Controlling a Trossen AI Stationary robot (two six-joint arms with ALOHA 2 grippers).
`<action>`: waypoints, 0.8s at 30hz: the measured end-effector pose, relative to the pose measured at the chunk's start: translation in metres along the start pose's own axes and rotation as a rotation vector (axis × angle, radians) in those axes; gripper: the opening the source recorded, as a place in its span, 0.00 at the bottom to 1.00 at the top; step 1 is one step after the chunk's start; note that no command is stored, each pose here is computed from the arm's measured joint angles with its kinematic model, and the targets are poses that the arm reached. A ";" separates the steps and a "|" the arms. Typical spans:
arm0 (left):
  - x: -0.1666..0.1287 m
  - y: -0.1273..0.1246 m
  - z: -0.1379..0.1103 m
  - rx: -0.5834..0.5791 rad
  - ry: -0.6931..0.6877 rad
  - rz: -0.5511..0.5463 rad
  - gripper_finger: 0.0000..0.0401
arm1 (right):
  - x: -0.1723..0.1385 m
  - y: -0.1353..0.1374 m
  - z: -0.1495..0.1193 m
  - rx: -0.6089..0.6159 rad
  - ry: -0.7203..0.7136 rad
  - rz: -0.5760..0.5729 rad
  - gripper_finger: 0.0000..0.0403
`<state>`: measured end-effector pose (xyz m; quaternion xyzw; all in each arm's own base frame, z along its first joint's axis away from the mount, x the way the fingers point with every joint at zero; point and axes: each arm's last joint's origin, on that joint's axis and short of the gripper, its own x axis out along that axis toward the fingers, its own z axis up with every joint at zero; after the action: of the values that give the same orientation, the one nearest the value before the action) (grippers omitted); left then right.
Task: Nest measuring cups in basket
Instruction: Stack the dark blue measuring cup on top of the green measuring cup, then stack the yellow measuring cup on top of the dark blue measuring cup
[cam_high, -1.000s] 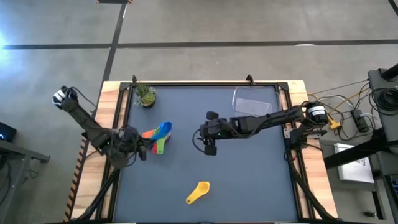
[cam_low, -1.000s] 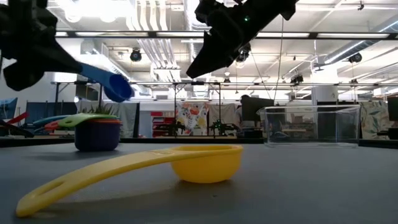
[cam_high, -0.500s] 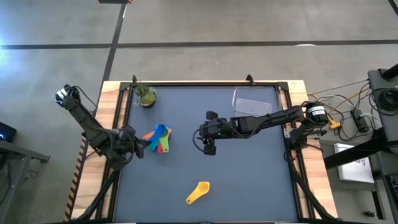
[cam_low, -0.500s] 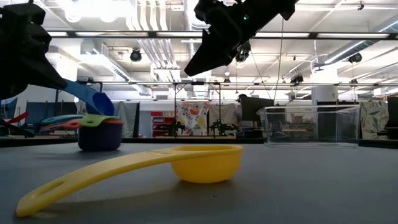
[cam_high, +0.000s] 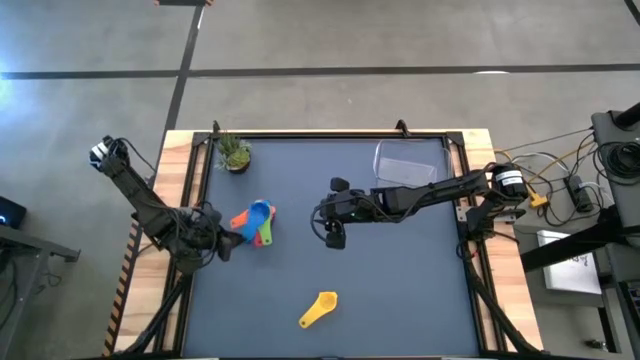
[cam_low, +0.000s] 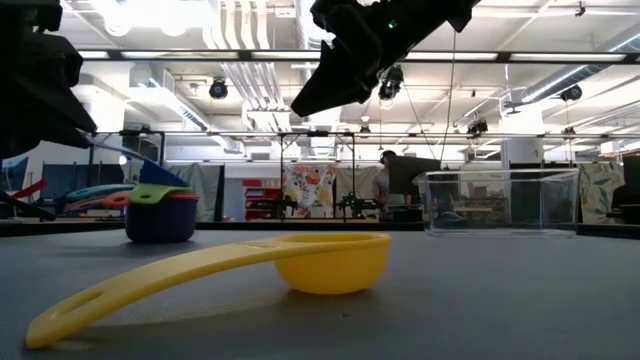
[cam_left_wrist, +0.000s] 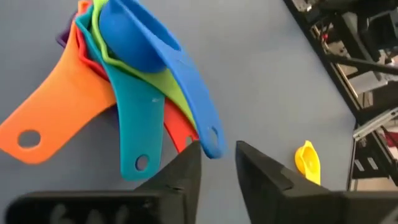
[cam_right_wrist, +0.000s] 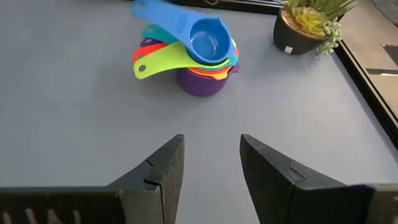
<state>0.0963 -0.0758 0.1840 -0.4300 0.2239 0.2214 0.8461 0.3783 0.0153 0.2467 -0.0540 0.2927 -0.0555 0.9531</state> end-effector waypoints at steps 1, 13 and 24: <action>0.000 0.000 0.000 0.003 0.008 -0.001 0.24 | 0.000 0.000 0.000 0.003 0.000 0.000 0.36; -0.009 -0.005 0.007 0.072 0.050 -0.050 0.47 | -0.005 0.007 -0.002 -0.051 0.033 0.054 0.35; -0.011 -0.064 0.011 0.498 -0.305 -0.225 0.45 | -0.018 0.054 -0.018 -0.104 0.120 0.503 0.35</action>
<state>0.1260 -0.1022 0.2360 -0.1933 0.0929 0.1267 0.9685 0.3569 0.0704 0.2343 -0.0249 0.3555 0.1954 0.9137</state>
